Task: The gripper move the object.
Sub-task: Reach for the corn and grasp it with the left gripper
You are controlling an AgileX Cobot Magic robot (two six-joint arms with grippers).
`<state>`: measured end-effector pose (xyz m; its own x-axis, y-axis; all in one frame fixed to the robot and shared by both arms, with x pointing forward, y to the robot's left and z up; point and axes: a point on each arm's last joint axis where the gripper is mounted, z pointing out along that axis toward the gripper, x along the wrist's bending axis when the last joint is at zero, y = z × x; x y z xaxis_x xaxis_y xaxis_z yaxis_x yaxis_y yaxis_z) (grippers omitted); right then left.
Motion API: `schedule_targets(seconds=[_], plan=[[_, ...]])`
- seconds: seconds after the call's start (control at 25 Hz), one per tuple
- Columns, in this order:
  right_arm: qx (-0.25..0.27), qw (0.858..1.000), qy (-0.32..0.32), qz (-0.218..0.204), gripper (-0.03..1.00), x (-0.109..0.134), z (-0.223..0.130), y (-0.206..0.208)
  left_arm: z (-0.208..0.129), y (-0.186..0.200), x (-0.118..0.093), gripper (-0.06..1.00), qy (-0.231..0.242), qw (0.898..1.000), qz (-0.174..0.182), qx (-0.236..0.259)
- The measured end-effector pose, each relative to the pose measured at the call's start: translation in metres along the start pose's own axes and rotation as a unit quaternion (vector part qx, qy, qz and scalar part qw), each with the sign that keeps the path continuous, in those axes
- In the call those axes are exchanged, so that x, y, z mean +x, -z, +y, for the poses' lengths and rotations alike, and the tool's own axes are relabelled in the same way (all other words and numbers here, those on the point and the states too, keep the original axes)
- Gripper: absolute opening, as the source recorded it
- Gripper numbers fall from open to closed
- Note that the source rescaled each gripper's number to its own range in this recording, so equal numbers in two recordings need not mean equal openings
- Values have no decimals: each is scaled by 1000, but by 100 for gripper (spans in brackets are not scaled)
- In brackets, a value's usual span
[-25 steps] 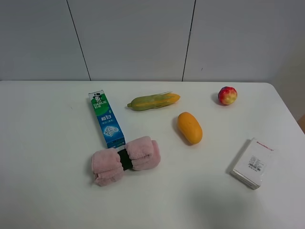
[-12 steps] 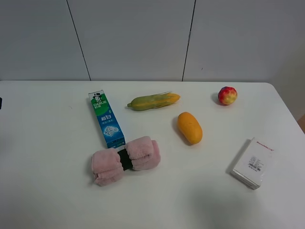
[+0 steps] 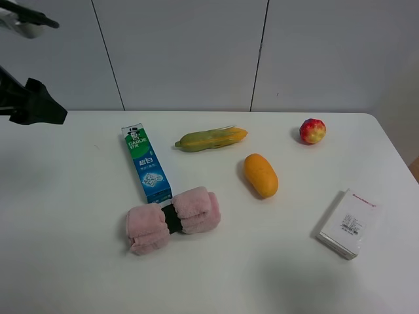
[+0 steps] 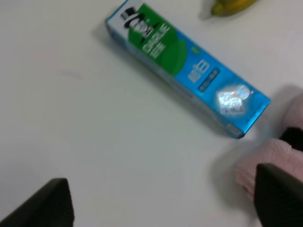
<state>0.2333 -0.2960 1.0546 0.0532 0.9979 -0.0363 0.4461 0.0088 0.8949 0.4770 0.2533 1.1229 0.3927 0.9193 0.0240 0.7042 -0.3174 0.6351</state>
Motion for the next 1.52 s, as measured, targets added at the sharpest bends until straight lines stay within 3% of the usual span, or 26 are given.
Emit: schedule_targets(seconds=[0.16, 0.28, 0.48, 0.6, 0.84, 1.08, 1.36, 1.52], plan=[[0, 1000, 0, 0, 100, 0, 0, 0, 22, -30, -15, 56, -69, 997, -13, 17], [0, 1000, 0, 0, 100, 0, 0, 0, 38, -55, -26, 56, -144, 989, -25, 31], [0, 1000, 0, 0, 100, 0, 0, 0, 62, -106, -40, 56, -267, 962, -47, 41], [0, 1000, 0, 0, 100, 0, 0, 0, 73, -136, -48, 56, -317, 946, -60, 44], [0, 1000, 0, 0, 100, 0, 0, 0, 95, -183, -65, 56, -360, 929, -74, 38], [0, 1000, 0, 0, 100, 0, 0, 0, 98, -226, -81, 56, -424, 898, -112, 30], [0, 1000, 0, 0, 100, 0, 0, 0, 101, -273, -89, 56, -434, 889, -143, 15], [0, 1000, 0, 0, 100, 0, 0, 0, 109, -297, -90, 56, -423, 894, -149, -1]])
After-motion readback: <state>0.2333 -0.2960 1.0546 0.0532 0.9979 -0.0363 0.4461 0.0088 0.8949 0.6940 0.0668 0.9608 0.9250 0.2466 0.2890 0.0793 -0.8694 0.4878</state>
